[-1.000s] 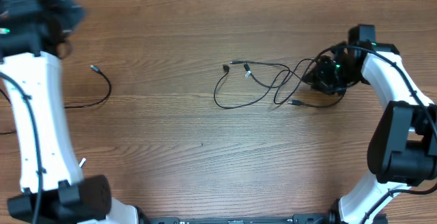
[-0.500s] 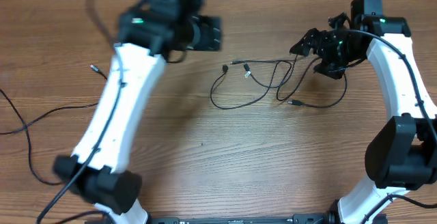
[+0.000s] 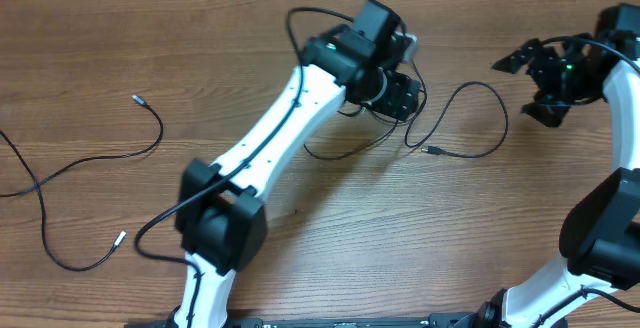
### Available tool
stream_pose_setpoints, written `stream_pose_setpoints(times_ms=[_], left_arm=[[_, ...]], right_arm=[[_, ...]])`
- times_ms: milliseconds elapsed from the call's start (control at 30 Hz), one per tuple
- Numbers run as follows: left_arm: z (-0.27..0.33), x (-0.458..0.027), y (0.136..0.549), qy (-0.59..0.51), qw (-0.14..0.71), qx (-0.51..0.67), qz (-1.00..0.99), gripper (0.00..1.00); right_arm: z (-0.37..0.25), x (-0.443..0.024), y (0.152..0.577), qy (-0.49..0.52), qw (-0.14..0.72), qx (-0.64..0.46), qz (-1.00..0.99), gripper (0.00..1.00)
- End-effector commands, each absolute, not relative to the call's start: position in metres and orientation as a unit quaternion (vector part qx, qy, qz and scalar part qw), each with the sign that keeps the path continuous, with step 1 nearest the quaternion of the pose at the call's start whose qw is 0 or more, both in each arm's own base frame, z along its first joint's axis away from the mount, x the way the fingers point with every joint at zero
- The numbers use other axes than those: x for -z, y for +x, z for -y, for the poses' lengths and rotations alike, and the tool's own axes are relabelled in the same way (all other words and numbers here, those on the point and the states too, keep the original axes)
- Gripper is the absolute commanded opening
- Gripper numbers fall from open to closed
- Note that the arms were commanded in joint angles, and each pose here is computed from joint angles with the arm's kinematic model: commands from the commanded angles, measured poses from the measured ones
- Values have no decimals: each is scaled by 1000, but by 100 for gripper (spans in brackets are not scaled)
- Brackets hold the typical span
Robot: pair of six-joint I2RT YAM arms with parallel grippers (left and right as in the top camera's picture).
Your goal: Untangle cables
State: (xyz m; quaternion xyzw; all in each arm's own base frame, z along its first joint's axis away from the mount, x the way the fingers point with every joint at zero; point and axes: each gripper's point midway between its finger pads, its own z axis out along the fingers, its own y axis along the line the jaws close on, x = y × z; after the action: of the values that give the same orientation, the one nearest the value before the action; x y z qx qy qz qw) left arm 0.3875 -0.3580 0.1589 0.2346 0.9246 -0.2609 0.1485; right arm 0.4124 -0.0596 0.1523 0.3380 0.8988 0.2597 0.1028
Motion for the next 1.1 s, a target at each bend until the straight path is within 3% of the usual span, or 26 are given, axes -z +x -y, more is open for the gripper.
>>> stream_pose_setpoints(times_ms=[0,433,567,600,667,833,900,1067], left_arm=[[376,-137,382,235,124,275,-924,71],[398,-74,397,151,105,259,-948,50],[410,-77,395,163,117,266,-943,27],[415,-79,395,167,124,271,-940,4],[419,-85,395,169,126,281,-936,4],[438,-152,397,190,155,349,-905,4],[456,-232,391,201,180,430,-861,4],[465,-354,371,235,227,534,-780,4]], right_arm=[[64,-171,414,319,134,-248,-905,100],[63,-170,413,295,136,-241,-914,100],[63,-170,413,295,136,-241,-914,100],[63,-170,413,295,136,-241,-915,100],[63,-170,411,287,135,-240,-917,100],[69,-165,407,294,130,-216,-922,100],[69,-165,406,295,128,-215,-922,100],[69,-165,406,295,128,-215,-922,100]])
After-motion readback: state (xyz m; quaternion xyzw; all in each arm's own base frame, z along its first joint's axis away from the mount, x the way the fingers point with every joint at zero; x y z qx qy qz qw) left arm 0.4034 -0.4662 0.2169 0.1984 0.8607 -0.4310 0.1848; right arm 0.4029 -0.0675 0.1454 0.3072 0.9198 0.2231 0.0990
